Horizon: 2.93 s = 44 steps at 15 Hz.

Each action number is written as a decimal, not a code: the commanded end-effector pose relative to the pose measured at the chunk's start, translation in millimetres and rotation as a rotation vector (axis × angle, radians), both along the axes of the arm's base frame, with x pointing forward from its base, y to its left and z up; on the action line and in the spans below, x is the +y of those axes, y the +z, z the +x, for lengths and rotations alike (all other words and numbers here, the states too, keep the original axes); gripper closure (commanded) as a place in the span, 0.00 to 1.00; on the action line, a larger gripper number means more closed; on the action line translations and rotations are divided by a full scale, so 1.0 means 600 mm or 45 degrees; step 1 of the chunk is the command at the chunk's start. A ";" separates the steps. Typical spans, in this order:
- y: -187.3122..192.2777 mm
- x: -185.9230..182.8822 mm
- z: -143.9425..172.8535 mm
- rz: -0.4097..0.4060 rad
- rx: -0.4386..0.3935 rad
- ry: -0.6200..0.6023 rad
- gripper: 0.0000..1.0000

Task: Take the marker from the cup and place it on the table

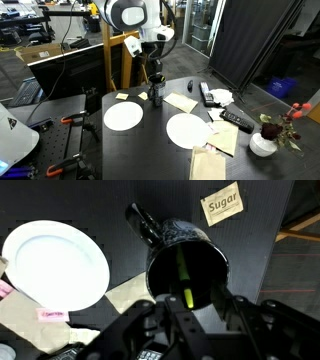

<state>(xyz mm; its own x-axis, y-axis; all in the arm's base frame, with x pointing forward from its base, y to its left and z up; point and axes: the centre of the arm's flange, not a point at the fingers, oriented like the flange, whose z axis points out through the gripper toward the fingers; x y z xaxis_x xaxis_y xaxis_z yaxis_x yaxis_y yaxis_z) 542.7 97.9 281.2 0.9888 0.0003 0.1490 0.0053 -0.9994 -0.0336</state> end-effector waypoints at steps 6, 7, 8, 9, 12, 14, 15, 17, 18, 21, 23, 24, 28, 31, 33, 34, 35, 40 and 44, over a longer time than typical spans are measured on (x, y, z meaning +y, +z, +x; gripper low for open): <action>-0.013 0.005 0.021 -0.029 -0.019 0.020 0.61; -0.015 0.005 0.021 -0.027 -0.017 0.021 0.61; -0.016 0.006 0.022 -0.028 -0.014 0.022 0.61; -0.019 0.007 0.022 -0.028 -0.011 0.022 0.61; -0.027 0.008 0.022 -0.032 0.000 0.022 0.63; -0.032 0.008 0.020 -0.035 0.009 0.023 0.65; -0.034 0.008 0.019 -0.035 0.014 0.022 0.67; -0.039 0.007 0.018 -0.037 0.021 0.020 0.67; -0.042 0.006 0.018 -0.038 0.025 0.019 0.67; -0.051 0.005 0.018 -0.041 0.035 0.016 0.68; -0.057 0.003 0.019 -0.043 0.041 0.015 0.68; -0.059 0.003 0.019 -0.044 0.043 0.014 0.67; -0.069 0.003 0.020 -0.047 0.046 0.017 0.67; -0.075 0.004 0.019 -0.046 0.045 0.022 0.68; -0.076 0.005 0.019 -0.043 0.038 0.024 0.68; -0.076 0.005 0.018 -0.041 0.032 0.027 0.69; -0.077 0.006 0.019 -0.040 0.028 0.029 0.69; -0.083 0.009 0.020 -0.040 0.007 0.041 0.69; -0.088 0.009 0.020 -0.052 -0.011 0.060 0.69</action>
<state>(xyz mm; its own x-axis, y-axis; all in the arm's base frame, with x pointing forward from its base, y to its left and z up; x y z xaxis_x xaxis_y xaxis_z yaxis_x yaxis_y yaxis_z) 551.0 103.2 231.2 0.9910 0.0376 0.1286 0.0391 -0.9992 -0.0089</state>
